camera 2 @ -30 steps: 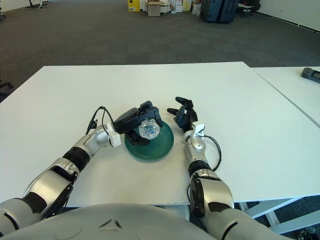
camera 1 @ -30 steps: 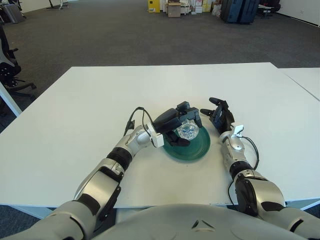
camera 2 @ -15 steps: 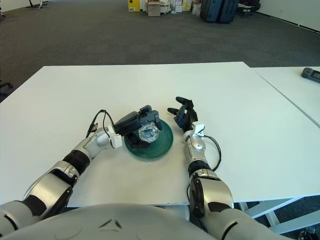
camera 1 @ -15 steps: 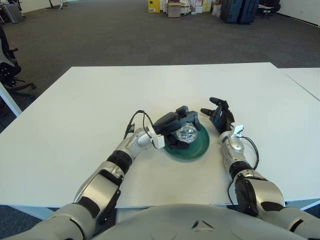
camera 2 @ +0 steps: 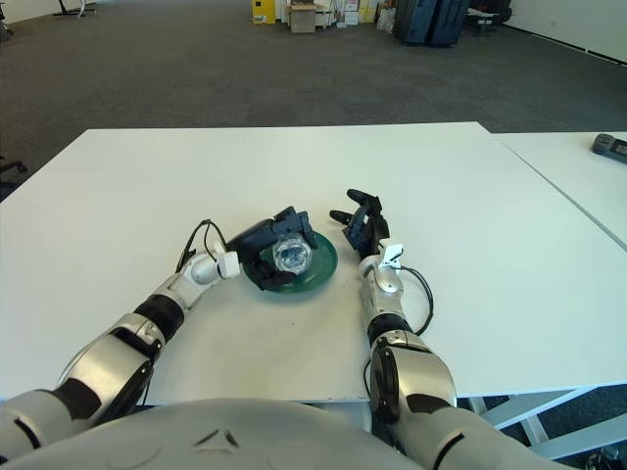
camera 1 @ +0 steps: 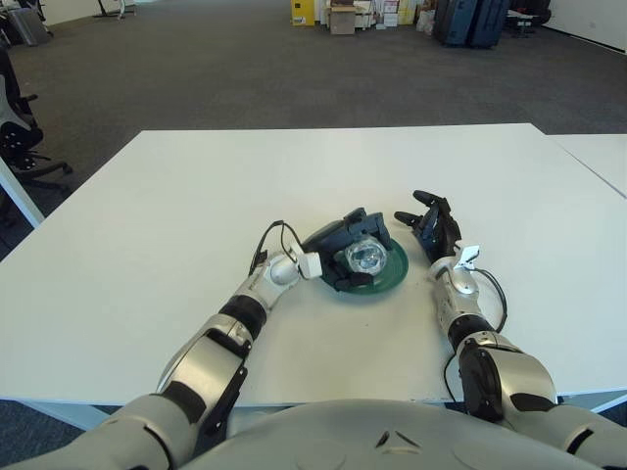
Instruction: Put the bottle into the plate.
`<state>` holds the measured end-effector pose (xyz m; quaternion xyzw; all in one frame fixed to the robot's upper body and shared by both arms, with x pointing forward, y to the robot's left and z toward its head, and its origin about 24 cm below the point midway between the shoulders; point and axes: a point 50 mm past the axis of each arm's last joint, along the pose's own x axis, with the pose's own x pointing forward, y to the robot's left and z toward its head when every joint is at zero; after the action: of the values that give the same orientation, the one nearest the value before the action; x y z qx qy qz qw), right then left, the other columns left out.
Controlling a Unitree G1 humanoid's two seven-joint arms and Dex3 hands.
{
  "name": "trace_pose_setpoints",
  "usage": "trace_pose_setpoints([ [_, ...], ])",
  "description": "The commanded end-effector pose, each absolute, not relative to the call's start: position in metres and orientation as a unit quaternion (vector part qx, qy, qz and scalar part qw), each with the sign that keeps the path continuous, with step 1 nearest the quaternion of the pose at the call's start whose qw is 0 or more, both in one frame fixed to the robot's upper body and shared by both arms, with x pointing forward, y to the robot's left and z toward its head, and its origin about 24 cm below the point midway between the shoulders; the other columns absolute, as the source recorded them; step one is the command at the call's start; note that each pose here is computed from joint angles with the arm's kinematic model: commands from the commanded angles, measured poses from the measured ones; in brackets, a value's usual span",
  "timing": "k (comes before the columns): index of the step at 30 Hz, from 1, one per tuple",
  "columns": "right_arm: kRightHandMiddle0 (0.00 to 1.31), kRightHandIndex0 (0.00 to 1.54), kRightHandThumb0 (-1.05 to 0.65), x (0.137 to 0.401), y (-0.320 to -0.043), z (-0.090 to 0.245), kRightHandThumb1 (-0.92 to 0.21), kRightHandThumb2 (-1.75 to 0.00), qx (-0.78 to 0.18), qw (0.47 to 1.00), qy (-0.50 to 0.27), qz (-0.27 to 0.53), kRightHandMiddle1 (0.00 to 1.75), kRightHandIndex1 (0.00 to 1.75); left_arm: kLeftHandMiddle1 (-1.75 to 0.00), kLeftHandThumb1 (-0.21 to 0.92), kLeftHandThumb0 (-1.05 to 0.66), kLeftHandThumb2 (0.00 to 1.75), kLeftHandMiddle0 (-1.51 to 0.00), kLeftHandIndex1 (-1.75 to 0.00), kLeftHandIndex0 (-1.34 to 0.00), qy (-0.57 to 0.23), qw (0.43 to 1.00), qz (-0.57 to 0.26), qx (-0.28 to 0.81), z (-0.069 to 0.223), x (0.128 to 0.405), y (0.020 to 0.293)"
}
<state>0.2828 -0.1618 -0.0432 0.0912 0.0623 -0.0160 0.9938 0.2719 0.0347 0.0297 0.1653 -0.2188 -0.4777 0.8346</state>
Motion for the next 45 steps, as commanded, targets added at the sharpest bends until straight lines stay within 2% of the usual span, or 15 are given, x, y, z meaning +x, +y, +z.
trace_pose_setpoints([
  [1,0.04,0.55,-0.89,0.255,-0.154,-0.077,-0.92,-1.08,0.117,0.980,0.158,-0.032,1.16,0.85,-1.70,0.71,-0.55,0.69,-0.34,-1.51,-0.21,-0.193,0.819,-0.511,0.173,0.023,0.273,0.043],
  [2,0.05,0.55,-0.88,0.255,-0.155,-0.077,-0.92,-1.08,0.118,0.979,0.160,-0.034,1.16,0.85,-1.34,0.77,-0.64,0.60,-0.22,-1.26,-0.13,-0.192,0.816,-0.516,0.175,0.022,0.273,0.044],
  [3,0.06,0.55,-0.88,0.255,-0.155,-0.078,-0.92,-1.08,0.118,0.979,0.161,-0.036,1.16,0.86,-1.10,0.82,-0.70,0.51,-0.15,-1.09,-0.08,-0.191,0.815,-0.519,0.175,0.021,0.273,0.045],
  [4,0.06,0.55,-0.88,0.254,-0.156,-0.078,-0.92,-1.08,0.119,0.979,0.162,-0.038,1.17,0.86,-1.01,0.84,-0.72,0.48,-0.12,-1.02,-0.07,-0.191,0.812,-0.522,0.177,0.021,0.272,0.046],
  [5,0.06,0.54,-0.87,0.254,-0.156,-0.078,-0.92,-1.08,0.123,0.978,0.162,-0.041,1.17,0.86,-0.80,0.87,-0.77,0.46,-0.09,-0.86,-0.04,-0.191,0.810,-0.525,0.177,0.021,0.273,0.046],
  [7,0.06,0.53,-0.86,0.253,-0.156,-0.079,-0.92,-1.08,0.128,0.977,0.162,-0.046,1.17,0.85,-0.52,0.90,-0.84,0.47,-0.08,-0.67,-0.02,-0.190,0.807,-0.530,0.177,0.021,0.273,0.047],
  [8,0.06,0.51,-0.86,0.253,-0.156,-0.079,-0.92,-1.08,0.129,0.977,0.162,-0.047,1.17,0.84,-0.40,0.90,-0.88,0.47,-0.07,-0.58,-0.01,-0.189,0.806,-0.532,0.177,0.021,0.273,0.048],
  [12,0.05,0.42,-0.86,0.251,-0.158,-0.080,-0.92,-1.06,0.135,0.976,0.160,-0.055,1.15,0.78,-0.17,0.92,-0.95,0.50,-0.05,-0.36,0.00,-0.180,0.805,-0.543,0.160,0.022,0.275,0.050],
  [21,0.03,0.33,-0.88,0.251,-0.156,-0.078,-0.92,-1.07,0.123,0.979,0.152,-0.063,1.09,0.58,-0.05,0.92,-1.02,0.51,-0.01,-0.22,0.00,-0.168,0.805,-0.554,0.131,0.024,0.277,0.054],
  [26,0.01,0.32,-0.88,0.250,-0.155,-0.078,-0.92,-1.06,0.116,0.980,0.152,-0.061,1.06,0.50,-0.01,0.92,-1.04,0.52,0.00,-0.30,0.00,-0.185,0.804,-0.549,0.136,0.027,0.277,0.055],
  [33,0.00,0.32,-0.86,0.250,-0.155,-0.077,-0.92,-1.04,0.111,0.982,0.147,-0.046,0.92,0.38,0.00,0.92,-1.05,0.52,0.00,-0.49,0.00,-0.211,0.800,-0.542,0.146,0.031,0.276,0.056],
  [38,0.00,0.39,-0.84,0.251,-0.157,-0.074,-0.92,-1.04,0.104,0.984,0.138,-0.051,0.97,0.45,0.00,0.92,-1.04,0.53,0.00,-0.60,0.00,-0.228,0.799,-0.537,0.146,0.034,0.276,0.055],
  [42,0.00,0.41,-0.85,0.253,-0.157,-0.072,-0.92,-1.01,0.098,0.986,0.128,-0.052,1.05,0.62,-0.01,0.92,-1.03,0.54,-0.02,-0.66,0.00,-0.232,0.799,-0.536,0.144,0.036,0.276,0.055],
  [45,0.00,0.39,-0.86,0.251,-0.158,-0.073,-0.92,-1.01,0.090,0.986,0.131,-0.048,0.99,0.66,-0.01,0.92,-1.02,0.55,-0.03,-0.69,0.00,-0.236,0.799,-0.535,0.143,0.037,0.277,0.055],
])
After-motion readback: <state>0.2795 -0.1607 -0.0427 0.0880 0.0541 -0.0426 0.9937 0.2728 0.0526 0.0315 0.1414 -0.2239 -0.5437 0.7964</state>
